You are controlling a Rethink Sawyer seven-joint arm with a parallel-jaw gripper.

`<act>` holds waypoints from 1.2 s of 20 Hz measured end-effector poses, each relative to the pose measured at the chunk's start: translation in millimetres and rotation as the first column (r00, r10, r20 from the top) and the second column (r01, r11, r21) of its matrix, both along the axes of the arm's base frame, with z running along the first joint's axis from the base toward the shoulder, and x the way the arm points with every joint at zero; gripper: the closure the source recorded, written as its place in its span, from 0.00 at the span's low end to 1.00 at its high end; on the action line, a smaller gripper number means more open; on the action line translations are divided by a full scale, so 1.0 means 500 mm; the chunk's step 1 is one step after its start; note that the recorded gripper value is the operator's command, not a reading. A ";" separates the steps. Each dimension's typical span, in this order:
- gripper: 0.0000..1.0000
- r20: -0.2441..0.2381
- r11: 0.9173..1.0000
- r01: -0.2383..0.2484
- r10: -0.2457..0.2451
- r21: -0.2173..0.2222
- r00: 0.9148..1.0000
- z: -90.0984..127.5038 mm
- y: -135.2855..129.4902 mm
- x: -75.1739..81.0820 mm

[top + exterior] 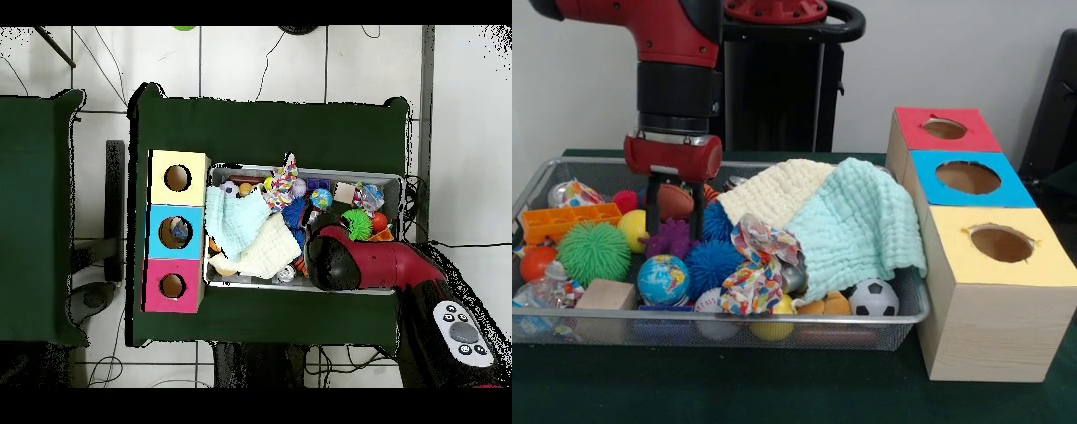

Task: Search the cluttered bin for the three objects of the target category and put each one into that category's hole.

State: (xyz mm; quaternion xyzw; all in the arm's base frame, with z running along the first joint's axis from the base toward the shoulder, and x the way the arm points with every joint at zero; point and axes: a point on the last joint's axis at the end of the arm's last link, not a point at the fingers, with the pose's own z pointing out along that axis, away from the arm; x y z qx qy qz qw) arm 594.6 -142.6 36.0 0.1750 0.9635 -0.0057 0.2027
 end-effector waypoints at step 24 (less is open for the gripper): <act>0.00 -0.100 0.984 0.180 -0.180 -0.013 0.979 -0.010 -0.129 0.099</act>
